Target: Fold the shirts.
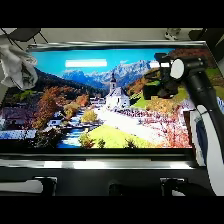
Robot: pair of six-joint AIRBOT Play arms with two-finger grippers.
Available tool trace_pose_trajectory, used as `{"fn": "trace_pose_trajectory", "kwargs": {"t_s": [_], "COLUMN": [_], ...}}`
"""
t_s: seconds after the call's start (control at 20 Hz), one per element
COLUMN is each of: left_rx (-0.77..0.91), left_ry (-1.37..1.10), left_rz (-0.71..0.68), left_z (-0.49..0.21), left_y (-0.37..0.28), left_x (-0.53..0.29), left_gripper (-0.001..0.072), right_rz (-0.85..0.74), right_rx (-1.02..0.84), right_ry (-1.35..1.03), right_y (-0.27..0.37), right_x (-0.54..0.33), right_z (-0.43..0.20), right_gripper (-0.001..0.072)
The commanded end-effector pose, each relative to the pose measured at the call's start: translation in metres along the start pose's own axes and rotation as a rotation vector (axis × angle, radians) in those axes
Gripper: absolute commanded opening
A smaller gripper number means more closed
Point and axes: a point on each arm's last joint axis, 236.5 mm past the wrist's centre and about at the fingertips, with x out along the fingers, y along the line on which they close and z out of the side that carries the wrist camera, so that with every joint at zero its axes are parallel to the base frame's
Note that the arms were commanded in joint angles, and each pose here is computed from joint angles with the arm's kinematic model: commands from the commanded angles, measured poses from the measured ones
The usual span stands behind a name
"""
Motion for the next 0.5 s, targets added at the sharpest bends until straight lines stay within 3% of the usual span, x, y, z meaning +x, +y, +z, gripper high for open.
{"fn": "trace_pose_trajectory", "kwargs": {"t_s": [0.0, 0.2, 0.45], "left_rx": [0.338, 0.295, 0.253], "left_ry": [-0.045, 0.119, 0.474], "left_rz": [-0.149, -0.382, -0.62], "left_z": [0.03, -0.04, -0.193], "left_y": [-0.136, -0.236, -0.29], "left_x": [-0.097, -0.192, -0.245], "left_gripper": [0.0023, 0.0023, 0.0024], "right_rz": [-0.055, -0.038, -0.022], "right_rx": [-0.033, -0.029, -0.027], "right_ry": [-0.117, -0.27, -0.418], "right_y": [-0.014, -0.013, -0.014], "right_x": [-0.051, -0.118, -0.182], "right_z": [0.004, -0.001, -0.018], "right_gripper": [0.0672, 0.0672, 0.0671]}}
